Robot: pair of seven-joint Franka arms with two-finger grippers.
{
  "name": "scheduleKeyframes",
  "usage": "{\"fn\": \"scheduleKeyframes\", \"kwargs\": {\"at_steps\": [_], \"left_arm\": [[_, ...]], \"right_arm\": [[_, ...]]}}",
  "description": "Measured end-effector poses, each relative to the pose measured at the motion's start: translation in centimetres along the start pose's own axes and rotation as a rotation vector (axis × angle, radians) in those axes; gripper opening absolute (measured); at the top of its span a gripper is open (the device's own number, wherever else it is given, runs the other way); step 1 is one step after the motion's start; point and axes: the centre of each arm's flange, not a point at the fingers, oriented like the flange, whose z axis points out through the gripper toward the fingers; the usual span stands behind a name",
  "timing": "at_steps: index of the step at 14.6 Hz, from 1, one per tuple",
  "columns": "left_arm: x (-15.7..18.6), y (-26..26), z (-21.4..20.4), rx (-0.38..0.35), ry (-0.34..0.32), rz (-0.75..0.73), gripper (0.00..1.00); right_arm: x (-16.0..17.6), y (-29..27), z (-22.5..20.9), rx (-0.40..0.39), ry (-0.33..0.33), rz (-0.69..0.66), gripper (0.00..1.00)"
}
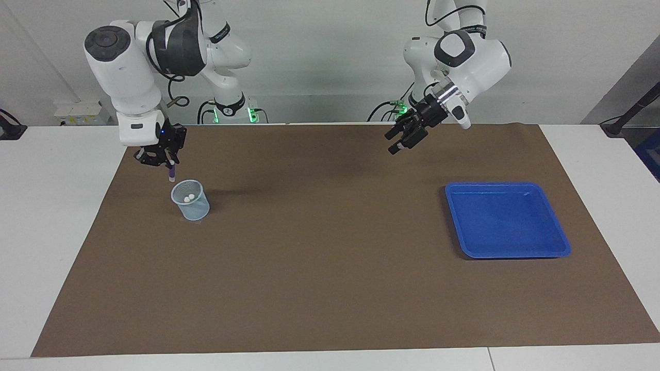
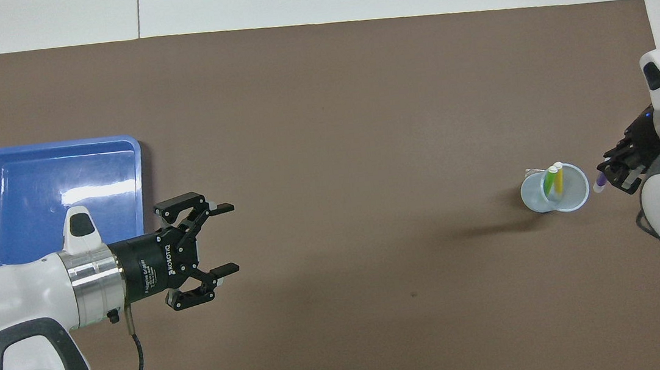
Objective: Right arm passes pens to left for tray arrangement
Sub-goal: 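Lift the purple pen and carry it toward the open left gripper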
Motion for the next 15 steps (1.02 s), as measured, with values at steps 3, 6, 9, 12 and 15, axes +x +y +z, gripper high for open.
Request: {"fn": "scheduleKeyframes", "kwargs": {"at_steps": [3,6,9,12,15], "left_arm": [[0.0,0.6,-0.3,-0.036,-0.028,-0.046,1.00],[0.2,1.3,-0.4,-0.051,-0.031,-0.086,1.00],[0.2,1.5,-0.3,-0.050,-0.032,-0.102,1.00],[0.0,1.7,-0.3,-0.066,-0.024,-0.129,1.00],[-0.5,2.0,-0.3,-0.091,-0.019,-0.181,0.98]], "right_arm": [[2.2,-2.2,-0.8,0.075,0.072,0.144,0.18],[4.5,-4.5,-1.1,0.195,0.133,0.373,0.18],[6.3,-6.4,-1.4,0.376,0.182,0.640,0.18],[8.4,-7.9,-1.4,0.521,0.248,0.847,0.18],[12.0,-11.3,-1.4,0.591,0.324,1.029,0.18]]}}
